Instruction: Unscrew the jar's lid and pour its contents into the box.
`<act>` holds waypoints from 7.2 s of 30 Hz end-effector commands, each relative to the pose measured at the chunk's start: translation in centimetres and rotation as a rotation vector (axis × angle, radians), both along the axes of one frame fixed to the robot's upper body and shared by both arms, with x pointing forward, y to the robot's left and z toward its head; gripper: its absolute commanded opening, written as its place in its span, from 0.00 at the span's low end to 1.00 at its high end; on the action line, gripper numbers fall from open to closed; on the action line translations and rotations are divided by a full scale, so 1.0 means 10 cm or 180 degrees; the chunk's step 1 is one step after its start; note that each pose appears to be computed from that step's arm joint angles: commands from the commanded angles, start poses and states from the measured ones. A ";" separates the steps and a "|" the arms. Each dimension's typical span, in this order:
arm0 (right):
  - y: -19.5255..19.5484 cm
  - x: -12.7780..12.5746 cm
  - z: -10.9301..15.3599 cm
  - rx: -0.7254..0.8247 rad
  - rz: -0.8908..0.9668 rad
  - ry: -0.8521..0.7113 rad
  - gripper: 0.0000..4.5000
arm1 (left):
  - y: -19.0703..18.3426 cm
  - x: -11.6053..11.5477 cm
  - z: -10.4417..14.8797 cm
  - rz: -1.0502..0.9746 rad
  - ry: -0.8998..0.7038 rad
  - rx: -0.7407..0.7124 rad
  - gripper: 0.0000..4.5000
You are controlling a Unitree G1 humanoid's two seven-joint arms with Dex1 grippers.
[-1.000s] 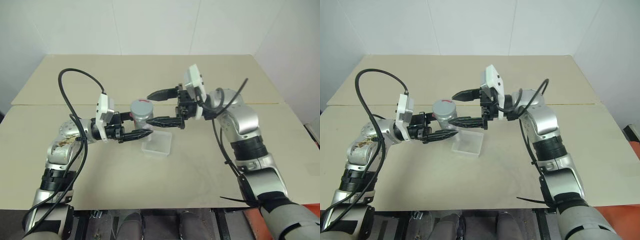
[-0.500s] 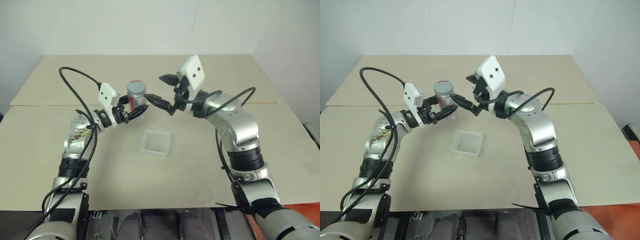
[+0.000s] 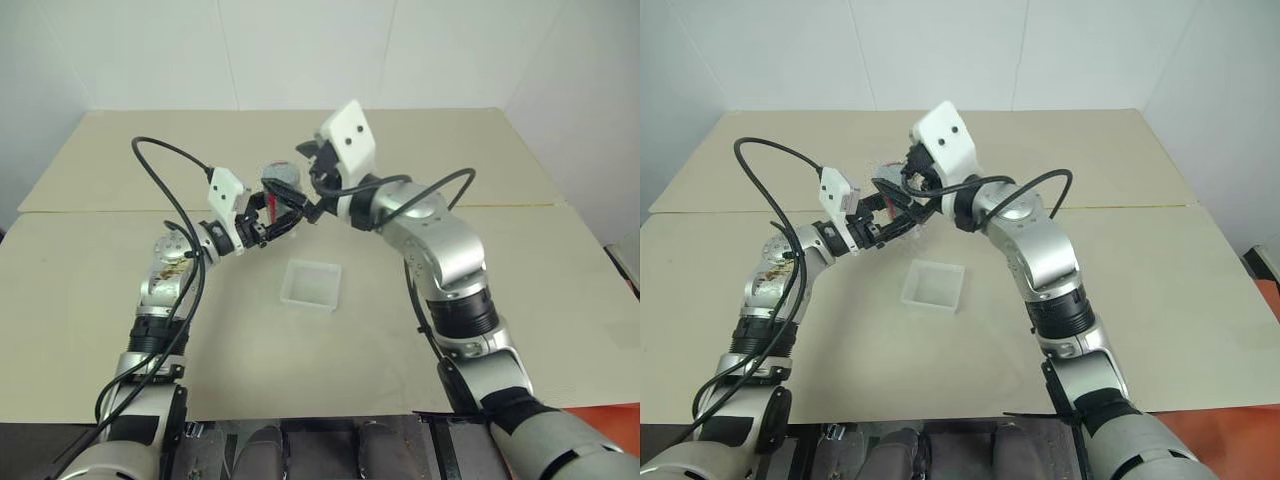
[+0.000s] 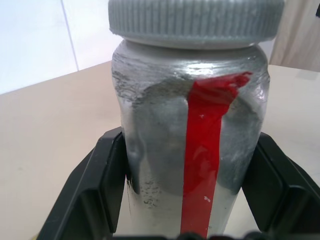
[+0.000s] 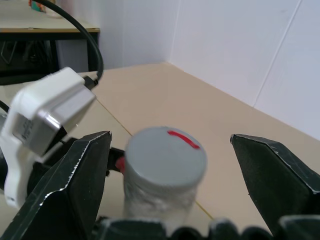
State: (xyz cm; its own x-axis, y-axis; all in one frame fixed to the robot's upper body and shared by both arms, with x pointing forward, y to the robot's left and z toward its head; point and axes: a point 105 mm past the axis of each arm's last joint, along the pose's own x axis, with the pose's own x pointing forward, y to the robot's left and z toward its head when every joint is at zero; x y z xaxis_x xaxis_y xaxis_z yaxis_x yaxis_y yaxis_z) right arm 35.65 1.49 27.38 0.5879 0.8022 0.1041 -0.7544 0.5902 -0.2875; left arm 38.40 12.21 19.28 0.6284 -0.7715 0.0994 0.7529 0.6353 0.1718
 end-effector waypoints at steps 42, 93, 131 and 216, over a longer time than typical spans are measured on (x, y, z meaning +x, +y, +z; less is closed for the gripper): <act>-0.21 0.09 0.08 -0.0010 -0.0205 -0.0067 0.99 | 0.09 -0.08 0.22 0.0009 -0.0159 -0.0246 0.64; -0.08 -0.18 0.23 -0.0038 0.0132 -0.0266 0.99 | 0.00 -0.11 0.21 -0.0179 -0.0152 -0.0170 0.64; -0.20 0.02 0.15 -0.0039 -0.0384 -0.0210 0.99 | 0.06 -0.12 0.20 -0.0036 -0.0150 -0.0268 0.64; -0.01 -0.06 0.18 0.0003 0.0460 -0.0021 0.61 | -0.04 -0.26 0.22 -0.0367 -0.0287 -0.0225 0.64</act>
State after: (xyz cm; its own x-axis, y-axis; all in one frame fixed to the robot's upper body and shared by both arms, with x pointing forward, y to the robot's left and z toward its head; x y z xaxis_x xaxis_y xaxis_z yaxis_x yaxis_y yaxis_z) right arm 35.56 1.29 27.21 0.4798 0.8758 0.0523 -0.8450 0.4774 -0.2409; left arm 36.51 11.98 19.90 0.5522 -0.8188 0.1570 0.8057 0.5725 0.1519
